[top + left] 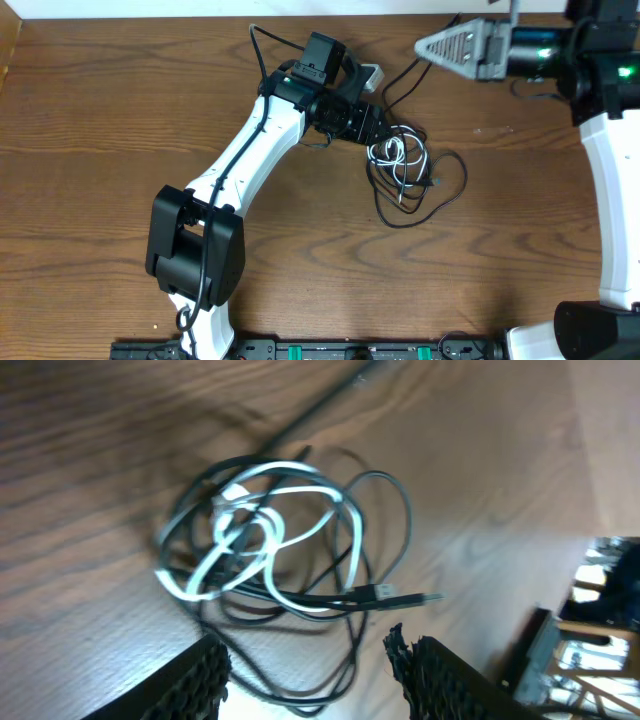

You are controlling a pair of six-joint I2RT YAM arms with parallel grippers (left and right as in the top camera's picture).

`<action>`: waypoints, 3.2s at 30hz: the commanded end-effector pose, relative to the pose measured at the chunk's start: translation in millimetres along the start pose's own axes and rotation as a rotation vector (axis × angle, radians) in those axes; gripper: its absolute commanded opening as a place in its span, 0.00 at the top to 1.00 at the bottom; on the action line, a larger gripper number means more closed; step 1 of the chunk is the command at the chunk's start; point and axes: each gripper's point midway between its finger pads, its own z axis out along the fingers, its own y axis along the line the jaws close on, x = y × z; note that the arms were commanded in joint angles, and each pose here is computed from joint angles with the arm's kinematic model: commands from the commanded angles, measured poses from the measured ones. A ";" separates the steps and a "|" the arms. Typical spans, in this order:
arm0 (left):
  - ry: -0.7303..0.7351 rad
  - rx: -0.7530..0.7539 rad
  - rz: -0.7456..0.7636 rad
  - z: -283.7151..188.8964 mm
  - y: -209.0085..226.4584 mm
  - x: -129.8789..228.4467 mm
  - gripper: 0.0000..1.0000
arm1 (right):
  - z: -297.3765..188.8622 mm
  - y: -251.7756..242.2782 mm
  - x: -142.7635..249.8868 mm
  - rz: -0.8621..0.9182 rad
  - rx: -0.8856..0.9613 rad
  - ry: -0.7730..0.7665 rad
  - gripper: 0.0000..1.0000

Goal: Untangle cables

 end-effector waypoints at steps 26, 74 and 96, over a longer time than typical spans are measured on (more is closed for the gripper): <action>-0.087 -0.102 0.004 44.0 30.8 -24.2 0.92 | -21.0 79.5 -5.5 -0.109 -0.182 0.027 0.98; -0.484 -0.079 0.036 -164.7 -92.8 -60.7 0.93 | -24.1 -162.7 26.9 0.164 0.680 0.017 0.99; -0.394 0.249 0.020 30.3 -196.2 -73.8 0.92 | -163.2 -210.9 34.2 0.461 0.995 -0.191 0.99</action>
